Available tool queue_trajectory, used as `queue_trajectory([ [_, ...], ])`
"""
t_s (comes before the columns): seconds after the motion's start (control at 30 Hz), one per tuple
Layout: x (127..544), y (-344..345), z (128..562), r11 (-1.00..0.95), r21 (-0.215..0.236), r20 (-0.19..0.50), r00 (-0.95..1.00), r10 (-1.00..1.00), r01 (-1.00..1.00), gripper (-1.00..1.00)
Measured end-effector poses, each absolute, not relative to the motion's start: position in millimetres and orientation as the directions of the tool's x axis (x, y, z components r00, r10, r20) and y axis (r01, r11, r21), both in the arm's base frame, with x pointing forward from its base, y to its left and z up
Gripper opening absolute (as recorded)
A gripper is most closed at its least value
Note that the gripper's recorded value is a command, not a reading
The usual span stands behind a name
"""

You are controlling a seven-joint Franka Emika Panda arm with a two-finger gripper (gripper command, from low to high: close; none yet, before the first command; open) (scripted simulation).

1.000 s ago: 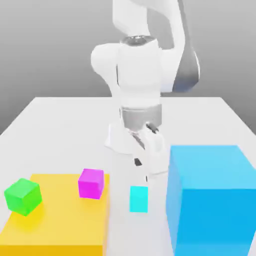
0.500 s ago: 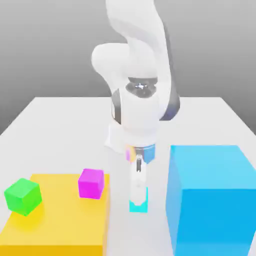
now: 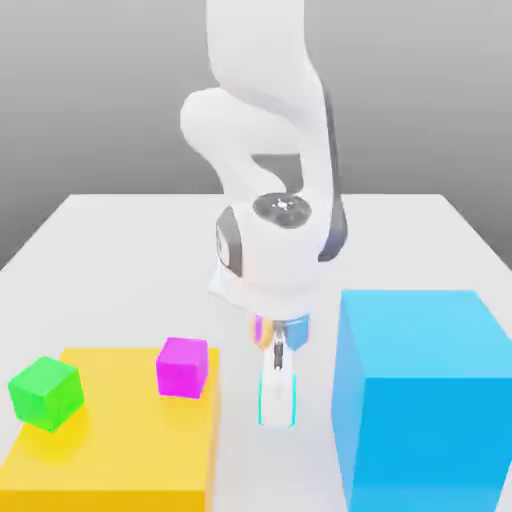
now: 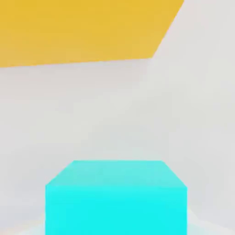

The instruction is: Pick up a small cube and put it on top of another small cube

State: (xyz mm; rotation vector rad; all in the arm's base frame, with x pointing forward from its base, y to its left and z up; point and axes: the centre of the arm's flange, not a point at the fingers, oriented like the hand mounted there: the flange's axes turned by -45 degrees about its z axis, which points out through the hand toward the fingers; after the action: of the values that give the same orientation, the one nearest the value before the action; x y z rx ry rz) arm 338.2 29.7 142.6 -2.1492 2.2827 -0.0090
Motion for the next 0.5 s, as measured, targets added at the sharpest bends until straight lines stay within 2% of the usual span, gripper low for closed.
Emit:
queue_trajectory([
  [0.37, 334.5, 32.7, 192.3, 0.056, -0.004, 0.0, -0.056, -0.998, -0.998, -1.0],
  [0.43, 333.9, 40.3, 198.1, -0.012, -0.003, -0.004, 0.013, -1.0, -1.0, -1.0],
  [0.5, 343.2, 44.6, 211.7, -0.061, -0.028, -0.012, 0.061, -0.998, -0.998, -1.0],
])
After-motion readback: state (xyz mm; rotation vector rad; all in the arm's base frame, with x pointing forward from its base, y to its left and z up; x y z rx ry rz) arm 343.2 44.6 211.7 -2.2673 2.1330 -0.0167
